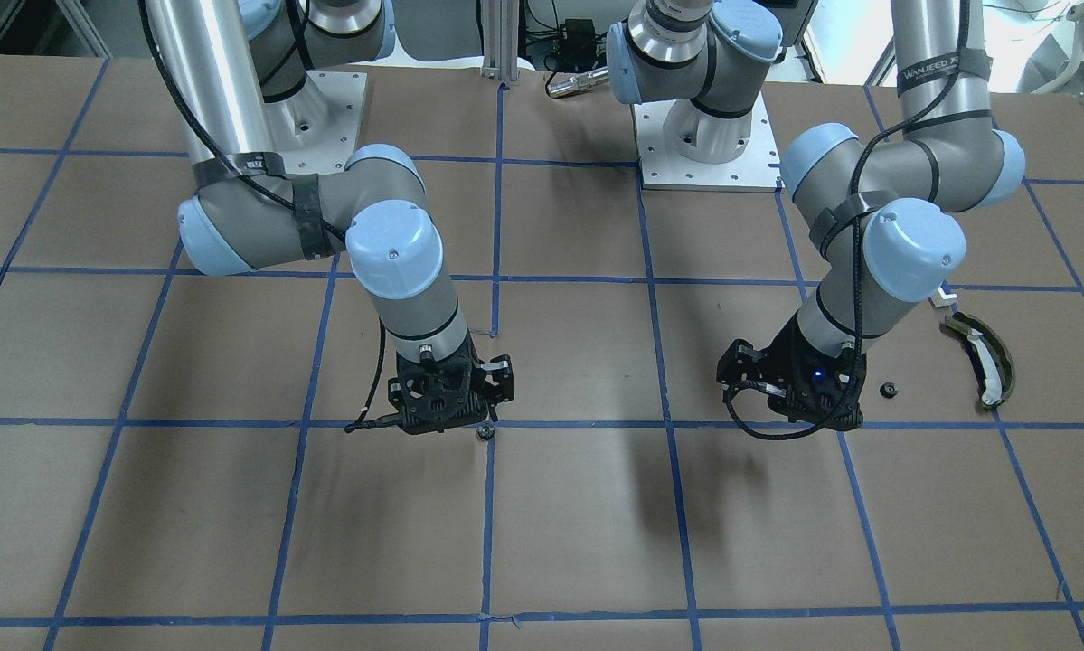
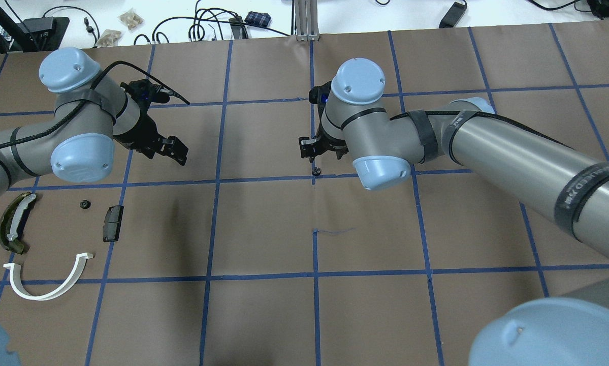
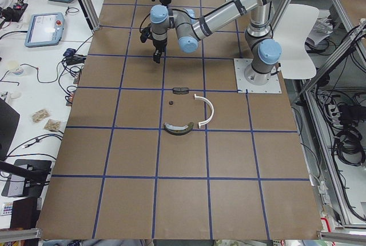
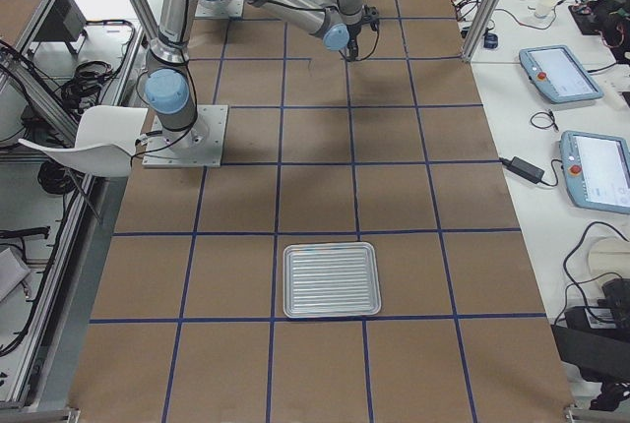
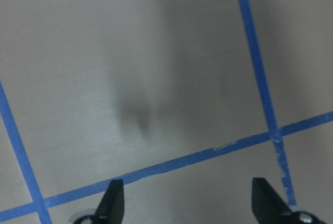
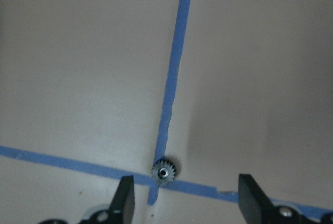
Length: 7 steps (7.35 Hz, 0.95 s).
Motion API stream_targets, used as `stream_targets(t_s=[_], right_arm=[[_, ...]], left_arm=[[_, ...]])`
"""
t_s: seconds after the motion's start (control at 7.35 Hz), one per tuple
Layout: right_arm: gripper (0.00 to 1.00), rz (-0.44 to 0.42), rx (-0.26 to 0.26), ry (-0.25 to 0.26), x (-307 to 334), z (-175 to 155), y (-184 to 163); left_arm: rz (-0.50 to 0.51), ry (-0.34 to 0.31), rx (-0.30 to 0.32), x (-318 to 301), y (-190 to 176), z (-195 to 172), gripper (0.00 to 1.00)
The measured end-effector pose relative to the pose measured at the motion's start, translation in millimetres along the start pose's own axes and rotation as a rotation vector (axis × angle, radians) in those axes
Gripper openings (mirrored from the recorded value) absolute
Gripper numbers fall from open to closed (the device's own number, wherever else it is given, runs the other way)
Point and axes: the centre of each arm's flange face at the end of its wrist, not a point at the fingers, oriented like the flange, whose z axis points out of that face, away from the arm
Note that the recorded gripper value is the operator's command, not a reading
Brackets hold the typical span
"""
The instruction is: Place bearing gear from tray to pile
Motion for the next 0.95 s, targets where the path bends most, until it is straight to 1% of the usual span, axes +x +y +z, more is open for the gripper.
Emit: stream_targets(t_s=[0.14,0.27,0.41,0.54,0.68,0.82,0.95], right_arm=[[1.00,0.038,0.052,0.031,28,-41,-17],[1.00,0.088,0.087,0.058,62,-87,-31],[1.00,0.134,0.098,0.080,92,-136,-36],[1.00,0.172,0.078,0.114,114,-188,-30],[1.00,0.196,0.048,0.150,124,-233,-18],[1.00,0.206,0.027,0.167,124,-264,-10],[1.00,0.211,-0.011,0.173,122,-275,-5]], left_arm=[[0.000,0.004,0.001,10,-3,1,0.88],[-0.023,0.007,-0.001,29,-7,3,0.88],[-0.076,0.007,-0.004,67,-15,5,0.92],[-0.136,0.005,0.003,121,-28,4,0.92],[-0.192,0.015,0.012,176,-43,3,0.92],[-0.248,0.040,0.008,227,-54,11,0.91],[-0.280,0.060,-0.004,274,-61,25,0.91]])
